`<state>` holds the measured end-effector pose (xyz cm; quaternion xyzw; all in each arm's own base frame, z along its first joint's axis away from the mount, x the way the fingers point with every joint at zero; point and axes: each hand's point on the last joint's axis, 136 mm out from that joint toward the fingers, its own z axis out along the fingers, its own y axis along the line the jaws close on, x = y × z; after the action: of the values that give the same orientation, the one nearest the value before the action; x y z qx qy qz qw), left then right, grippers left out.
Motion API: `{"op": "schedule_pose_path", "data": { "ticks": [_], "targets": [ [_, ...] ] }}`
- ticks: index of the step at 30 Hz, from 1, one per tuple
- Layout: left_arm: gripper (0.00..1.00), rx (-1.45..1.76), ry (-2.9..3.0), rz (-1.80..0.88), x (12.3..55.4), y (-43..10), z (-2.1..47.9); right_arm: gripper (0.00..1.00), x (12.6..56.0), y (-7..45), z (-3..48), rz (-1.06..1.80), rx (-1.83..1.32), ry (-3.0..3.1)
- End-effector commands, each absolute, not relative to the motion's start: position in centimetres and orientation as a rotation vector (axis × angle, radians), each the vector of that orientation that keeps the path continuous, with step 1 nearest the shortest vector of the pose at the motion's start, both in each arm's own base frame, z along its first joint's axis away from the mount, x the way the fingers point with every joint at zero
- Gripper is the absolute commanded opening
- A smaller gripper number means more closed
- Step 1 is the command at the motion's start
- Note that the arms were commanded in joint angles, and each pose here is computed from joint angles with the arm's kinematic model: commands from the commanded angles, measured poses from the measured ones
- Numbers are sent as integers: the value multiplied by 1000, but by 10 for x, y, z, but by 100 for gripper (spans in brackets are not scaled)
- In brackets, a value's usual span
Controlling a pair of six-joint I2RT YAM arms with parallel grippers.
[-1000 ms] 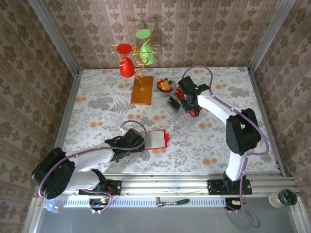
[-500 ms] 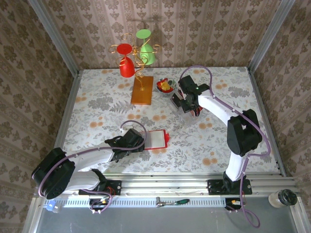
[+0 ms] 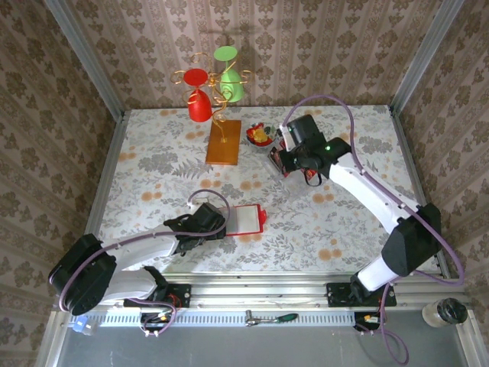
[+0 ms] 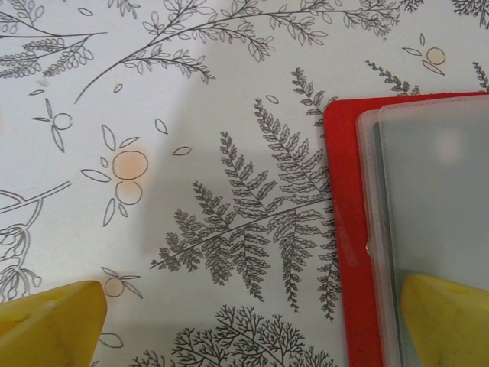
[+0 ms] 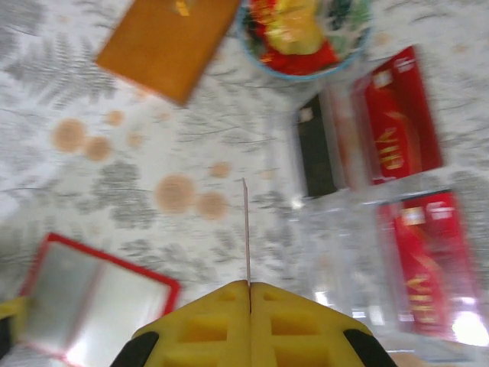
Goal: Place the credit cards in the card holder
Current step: Insert the credit card into the card slot.
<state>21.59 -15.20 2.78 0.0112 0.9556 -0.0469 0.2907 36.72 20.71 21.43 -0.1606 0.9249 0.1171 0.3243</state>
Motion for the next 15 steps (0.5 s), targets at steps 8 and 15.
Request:
{"op": "schedule_pose_path", "data": {
  "ticks": [8, 15],
  "targets": [
    [100, -14, 2534, -89, 217, -138, 36, 0, 307, 312, 148, 882, -335, 2514],
    [100, -18, 2531, -92, 218, -137, 38, 0, 292, 328, 105, 993, -247, 2573]
  ]
}}
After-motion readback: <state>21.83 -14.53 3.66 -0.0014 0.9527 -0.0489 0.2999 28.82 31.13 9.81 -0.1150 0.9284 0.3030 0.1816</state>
